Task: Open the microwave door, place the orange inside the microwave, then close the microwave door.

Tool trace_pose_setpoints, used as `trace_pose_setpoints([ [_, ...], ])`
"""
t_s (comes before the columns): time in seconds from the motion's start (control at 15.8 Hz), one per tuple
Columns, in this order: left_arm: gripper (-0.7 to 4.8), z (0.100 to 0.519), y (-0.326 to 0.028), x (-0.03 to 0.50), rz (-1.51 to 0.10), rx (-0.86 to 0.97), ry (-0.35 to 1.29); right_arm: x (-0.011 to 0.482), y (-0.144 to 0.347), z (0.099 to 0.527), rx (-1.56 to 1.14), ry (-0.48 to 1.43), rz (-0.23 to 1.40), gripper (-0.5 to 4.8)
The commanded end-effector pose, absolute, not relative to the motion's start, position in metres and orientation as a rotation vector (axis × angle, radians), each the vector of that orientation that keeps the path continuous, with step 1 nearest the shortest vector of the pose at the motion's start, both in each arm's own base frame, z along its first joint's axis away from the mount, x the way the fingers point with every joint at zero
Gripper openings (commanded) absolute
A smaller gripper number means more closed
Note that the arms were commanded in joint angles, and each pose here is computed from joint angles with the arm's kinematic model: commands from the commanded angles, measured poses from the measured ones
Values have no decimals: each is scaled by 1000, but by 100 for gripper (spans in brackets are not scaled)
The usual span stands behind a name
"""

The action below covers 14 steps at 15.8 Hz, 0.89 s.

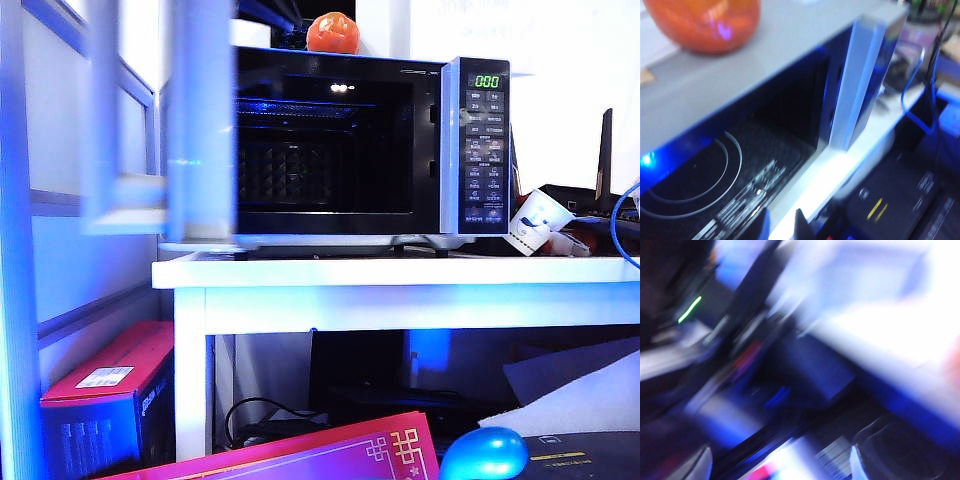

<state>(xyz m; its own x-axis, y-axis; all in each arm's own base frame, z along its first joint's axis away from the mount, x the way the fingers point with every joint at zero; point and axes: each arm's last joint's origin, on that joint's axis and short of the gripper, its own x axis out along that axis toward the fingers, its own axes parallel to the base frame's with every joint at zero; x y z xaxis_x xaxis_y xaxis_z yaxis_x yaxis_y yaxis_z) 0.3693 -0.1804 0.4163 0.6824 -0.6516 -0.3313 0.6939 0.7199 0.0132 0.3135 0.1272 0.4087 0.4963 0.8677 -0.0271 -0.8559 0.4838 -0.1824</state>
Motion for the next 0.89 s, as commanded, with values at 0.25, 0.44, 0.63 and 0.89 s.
trace_pose_setpoints([
  [0.25,48,403,-177,368,-765,217,385,342,127,409,-163,-237,787,364],
  [0.44,48,399,-171,372,-752,213,392,359,130,405,-159,-269,719,364],
  [0.63,47,397,-169,373,-747,211,393,383,138,414,-155,-263,713,364],
  [0.89,47,397,-169,373,-753,210,391,411,146,429,-150,-239,657,479],
])
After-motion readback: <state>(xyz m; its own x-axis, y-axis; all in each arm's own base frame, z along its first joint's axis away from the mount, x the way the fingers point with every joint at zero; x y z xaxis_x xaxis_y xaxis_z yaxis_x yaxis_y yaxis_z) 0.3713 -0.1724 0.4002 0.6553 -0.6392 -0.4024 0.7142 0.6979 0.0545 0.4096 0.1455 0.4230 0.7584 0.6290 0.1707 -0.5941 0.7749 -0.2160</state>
